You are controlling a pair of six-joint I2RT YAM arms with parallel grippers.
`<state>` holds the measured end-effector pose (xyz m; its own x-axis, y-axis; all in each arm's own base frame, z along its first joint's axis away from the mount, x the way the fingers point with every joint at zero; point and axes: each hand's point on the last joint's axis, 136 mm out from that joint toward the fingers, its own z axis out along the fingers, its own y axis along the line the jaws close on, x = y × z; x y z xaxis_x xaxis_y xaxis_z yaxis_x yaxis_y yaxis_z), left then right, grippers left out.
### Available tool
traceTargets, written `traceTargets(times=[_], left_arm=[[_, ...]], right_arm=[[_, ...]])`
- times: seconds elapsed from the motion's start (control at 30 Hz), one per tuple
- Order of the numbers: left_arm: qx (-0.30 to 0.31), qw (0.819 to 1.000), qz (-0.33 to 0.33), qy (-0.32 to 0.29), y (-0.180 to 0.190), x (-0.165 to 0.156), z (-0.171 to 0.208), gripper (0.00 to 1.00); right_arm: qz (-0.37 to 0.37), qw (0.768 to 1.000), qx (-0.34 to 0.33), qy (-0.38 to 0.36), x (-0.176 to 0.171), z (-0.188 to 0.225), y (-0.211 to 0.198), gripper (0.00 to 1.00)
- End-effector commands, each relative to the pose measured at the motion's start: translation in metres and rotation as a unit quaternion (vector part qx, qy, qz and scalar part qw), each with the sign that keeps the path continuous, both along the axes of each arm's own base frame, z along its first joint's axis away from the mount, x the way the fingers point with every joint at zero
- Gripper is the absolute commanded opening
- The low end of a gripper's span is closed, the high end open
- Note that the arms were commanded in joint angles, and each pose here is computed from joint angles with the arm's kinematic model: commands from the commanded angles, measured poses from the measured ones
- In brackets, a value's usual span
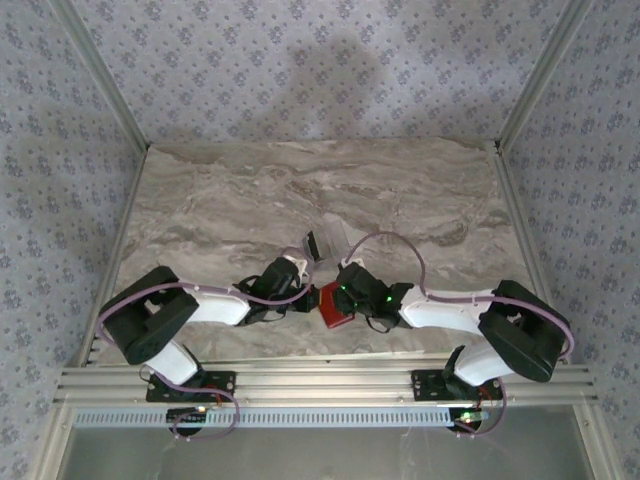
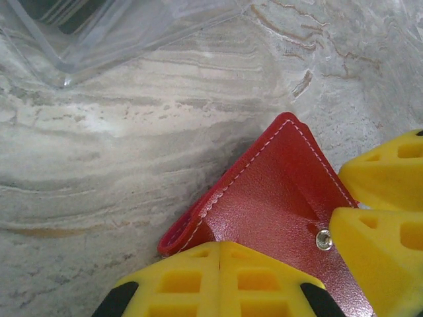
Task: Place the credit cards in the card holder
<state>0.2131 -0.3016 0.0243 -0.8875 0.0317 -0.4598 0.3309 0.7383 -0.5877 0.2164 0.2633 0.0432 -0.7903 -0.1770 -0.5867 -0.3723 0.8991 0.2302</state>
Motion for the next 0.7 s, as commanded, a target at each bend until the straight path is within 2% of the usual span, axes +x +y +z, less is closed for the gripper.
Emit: traceTargets(times=[0.0,0.67], left_arm=[[0.097,0.993,0.016,0.059,0.0375,-0.0233,-0.0533,0.0],[0.1,0.993,0.021,0.058,0.0379,-0.0236,-0.0567,0.0]], right_arm=[[0.026,0.999,0.017,-0.013,-0.0022,0.0175,0.0176,0.33],[0.029,0.998,-0.041,-0.027,-0.001,0.0184,0.0214,0.37]])
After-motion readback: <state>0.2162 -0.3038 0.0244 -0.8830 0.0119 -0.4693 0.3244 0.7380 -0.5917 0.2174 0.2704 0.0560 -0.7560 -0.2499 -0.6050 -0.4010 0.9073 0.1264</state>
